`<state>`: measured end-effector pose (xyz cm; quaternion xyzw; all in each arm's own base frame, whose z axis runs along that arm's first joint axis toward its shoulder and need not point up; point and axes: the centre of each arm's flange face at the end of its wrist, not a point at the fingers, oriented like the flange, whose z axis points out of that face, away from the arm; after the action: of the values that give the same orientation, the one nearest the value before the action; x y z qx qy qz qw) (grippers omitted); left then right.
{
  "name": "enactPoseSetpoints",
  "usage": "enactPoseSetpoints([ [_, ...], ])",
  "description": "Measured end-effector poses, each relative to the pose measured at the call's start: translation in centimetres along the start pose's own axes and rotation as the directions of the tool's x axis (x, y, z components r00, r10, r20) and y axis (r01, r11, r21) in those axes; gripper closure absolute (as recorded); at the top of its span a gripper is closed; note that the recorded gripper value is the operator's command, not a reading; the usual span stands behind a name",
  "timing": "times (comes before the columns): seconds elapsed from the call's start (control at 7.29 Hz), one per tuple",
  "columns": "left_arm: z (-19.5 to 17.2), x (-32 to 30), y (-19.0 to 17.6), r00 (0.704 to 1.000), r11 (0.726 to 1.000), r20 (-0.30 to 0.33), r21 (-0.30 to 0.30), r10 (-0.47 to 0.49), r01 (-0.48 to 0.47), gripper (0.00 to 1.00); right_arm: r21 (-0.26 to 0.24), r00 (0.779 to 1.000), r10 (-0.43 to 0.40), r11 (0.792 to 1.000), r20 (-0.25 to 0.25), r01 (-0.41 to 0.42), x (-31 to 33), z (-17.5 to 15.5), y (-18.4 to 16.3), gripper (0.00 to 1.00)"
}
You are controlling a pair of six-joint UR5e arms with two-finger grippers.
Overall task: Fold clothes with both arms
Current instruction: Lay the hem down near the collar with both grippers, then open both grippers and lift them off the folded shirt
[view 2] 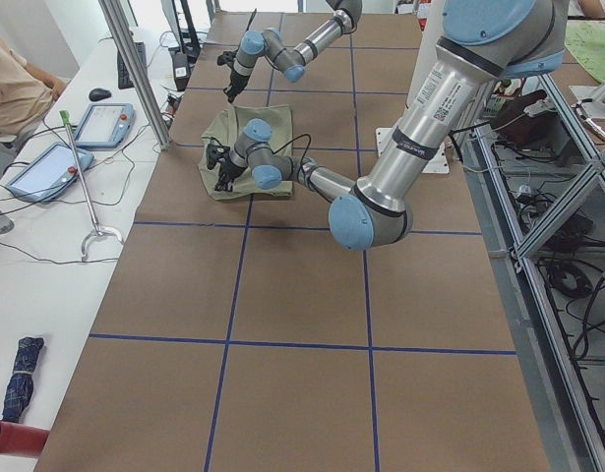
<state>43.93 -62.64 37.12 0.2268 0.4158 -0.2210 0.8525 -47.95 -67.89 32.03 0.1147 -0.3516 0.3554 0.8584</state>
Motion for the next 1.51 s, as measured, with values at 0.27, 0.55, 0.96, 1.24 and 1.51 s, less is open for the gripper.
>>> enactPoseSetpoints([
  [0.27,0.3,-0.5,0.1,1.000,1.000,-0.006,0.002,0.001,-0.001,1.00,0.001,1.000,0.002,1.000,-0.004,-0.002,-0.3,0.6,-0.2,1.00],
  [0.55,0.4,-0.6,0.1,1.000,1.000,-0.006,0.003,0.001,-0.001,0.90,0.002,1.000,0.003,1.000,-0.014,-0.003,-0.5,1.1,-0.3,1.00],
  [0.96,0.6,-1.0,0.2,1.000,1.000,0.002,0.000,0.000,0.000,0.63,0.004,1.000,0.002,1.000,-0.023,-0.002,-0.3,1.5,-0.3,0.58],
  [1.24,0.6,-1.1,0.3,1.000,1.000,-0.004,-0.004,0.009,-0.009,0.50,0.006,1.000,0.002,1.000,-0.018,-0.001,-0.6,1.3,-0.3,0.50],
  [1.51,0.0,-0.8,-0.2,0.998,0.999,-0.046,0.009,0.038,-0.038,0.46,0.007,1.000,0.005,1.000,0.002,-0.005,-1.5,0.3,-0.5,0.43],
])
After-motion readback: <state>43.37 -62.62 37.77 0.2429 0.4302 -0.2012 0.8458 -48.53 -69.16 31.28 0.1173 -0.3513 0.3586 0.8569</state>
